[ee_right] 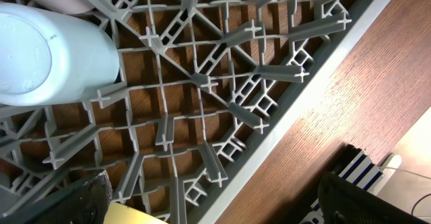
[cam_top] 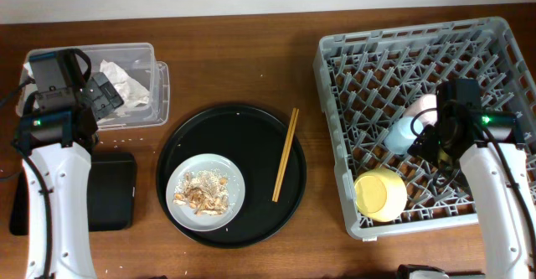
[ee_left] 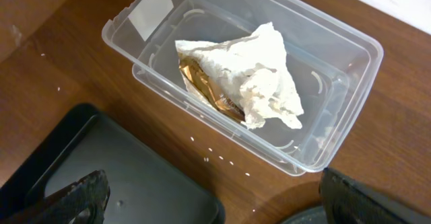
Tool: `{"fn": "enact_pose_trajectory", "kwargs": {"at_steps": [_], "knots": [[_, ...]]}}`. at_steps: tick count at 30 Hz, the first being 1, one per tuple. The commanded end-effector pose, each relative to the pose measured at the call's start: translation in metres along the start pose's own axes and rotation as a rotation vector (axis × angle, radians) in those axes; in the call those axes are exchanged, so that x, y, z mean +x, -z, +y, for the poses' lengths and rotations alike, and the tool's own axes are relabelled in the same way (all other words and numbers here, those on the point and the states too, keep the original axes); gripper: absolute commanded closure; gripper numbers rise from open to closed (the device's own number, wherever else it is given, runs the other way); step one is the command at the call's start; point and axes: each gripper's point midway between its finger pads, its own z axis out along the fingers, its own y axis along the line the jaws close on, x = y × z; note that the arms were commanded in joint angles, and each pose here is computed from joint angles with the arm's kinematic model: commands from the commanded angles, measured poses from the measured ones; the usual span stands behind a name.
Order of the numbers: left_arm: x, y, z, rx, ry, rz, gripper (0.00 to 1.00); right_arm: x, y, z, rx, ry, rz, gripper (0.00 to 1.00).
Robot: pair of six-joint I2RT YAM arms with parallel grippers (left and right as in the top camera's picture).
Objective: Sort waste into correct bins and load items into the dishwasher rack
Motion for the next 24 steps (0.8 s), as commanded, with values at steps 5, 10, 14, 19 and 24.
{"fn": "enact_pose_trajectory", "kwargs": {"at_steps": [5, 10, 14, 19, 24], "knots": [[0.031, 0.028, -0.088, 0.552, 0.002, 0.191, 0.01, -0.005, 0.006, 0.000, -0.017, -0.030, -0.020, 0.01], [0.041, 0.062, -0.123, 0.830, 0.005, 0.276, 0.01, -0.005, 0.006, 0.000, -0.017, -0.030, -0.020, 0.01], [0.058, 0.069, -0.124, 0.856, 0.017, 0.363, 0.01, -0.005, 0.006, 0.000, -0.017, -0.030, -0.020, 0.01], [0.086, 0.069, -0.114, 0.782, 0.024, 0.481, 0.01, -0.005, 0.006, 0.000, -0.017, -0.030, -0.020, 0.01], [0.110, 0.070, -0.118, 0.693, -0.079, 0.517, 0.01, -0.005, 0.006, 0.000, -0.017, -0.030, -0.020, 0.01]]}}
